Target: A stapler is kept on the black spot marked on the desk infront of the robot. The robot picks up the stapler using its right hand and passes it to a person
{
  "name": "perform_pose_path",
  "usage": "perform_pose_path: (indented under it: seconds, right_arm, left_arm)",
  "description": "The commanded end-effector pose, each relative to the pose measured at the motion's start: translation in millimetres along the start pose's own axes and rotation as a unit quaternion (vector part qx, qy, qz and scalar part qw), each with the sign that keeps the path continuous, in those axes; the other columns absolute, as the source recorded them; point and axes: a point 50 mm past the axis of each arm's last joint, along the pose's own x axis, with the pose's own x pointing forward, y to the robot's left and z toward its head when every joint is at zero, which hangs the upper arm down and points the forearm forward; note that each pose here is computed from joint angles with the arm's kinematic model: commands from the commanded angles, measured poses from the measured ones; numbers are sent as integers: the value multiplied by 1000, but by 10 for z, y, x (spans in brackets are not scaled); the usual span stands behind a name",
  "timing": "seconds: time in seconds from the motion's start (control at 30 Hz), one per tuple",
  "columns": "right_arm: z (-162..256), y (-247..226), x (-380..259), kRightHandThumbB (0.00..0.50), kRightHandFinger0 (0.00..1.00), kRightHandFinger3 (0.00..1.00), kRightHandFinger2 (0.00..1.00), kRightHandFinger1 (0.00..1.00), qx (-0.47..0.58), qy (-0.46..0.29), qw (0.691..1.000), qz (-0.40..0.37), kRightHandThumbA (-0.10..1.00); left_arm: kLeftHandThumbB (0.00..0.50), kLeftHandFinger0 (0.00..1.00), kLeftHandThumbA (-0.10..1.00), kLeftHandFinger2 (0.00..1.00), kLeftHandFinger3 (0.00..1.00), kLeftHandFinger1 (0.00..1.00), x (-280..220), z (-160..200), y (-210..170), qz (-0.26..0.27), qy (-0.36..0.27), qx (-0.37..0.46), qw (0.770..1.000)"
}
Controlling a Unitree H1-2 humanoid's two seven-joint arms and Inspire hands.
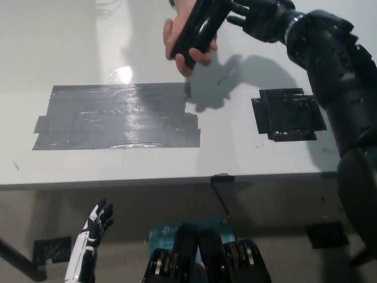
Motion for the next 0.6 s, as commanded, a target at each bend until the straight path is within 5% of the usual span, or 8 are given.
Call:
perform_pose_path:
  seconds: [0.0, 0.07, 0.3, 0.37, 0.4, 0.57]
  right_arm:
    - [345, 292, 24, 428, 1000, 1000, 1000, 1000, -270, 9, 962, -46, 1000]
    - [318, 292, 18, 339, 1000, 1000, 1000, 1000, -341, -10, 938, -53, 1000]
    - [280, 32, -321, 447, 1000, 1000, 1000, 1000, -480, -64, 871, -83, 1000]
    - [310, 7, -462, 423, 1000, 1000, 1000, 1000, -493, -82, 862, -83, 1000]
    - [353, -24, -635, 362, 1000, 1000, 1000, 1000, -505, -112, 853, -74, 978]
    - [517, -111, -1176, 412, 1000, 1000, 1000, 1000, -516, -169, 838, -49, 1000]
  left_arm:
    - [451, 1000, 1000, 1000, 1000, 1000, 69, 104, 0, -11, -20, 1, 1000]
    - [452, 1000, 1000, 1000, 1000, 1000, 82, 115, 0, -11, -20, 4, 1000]
    - [452, 1000, 1000, 1000, 1000, 1000, 115, 125, 11, -20, -30, 12, 999]
    - [454, 1000, 1000, 1000, 1000, 1000, 113, 124, 19, -19, -30, 14, 999]
    - [454, 1000, 1000, 1000, 1000, 1000, 107, 122, 20, -17, -30, 14, 999]
    - [455, 1000, 1000, 1000, 1000, 1000, 103, 120, 9, -15, -29, 10, 999]
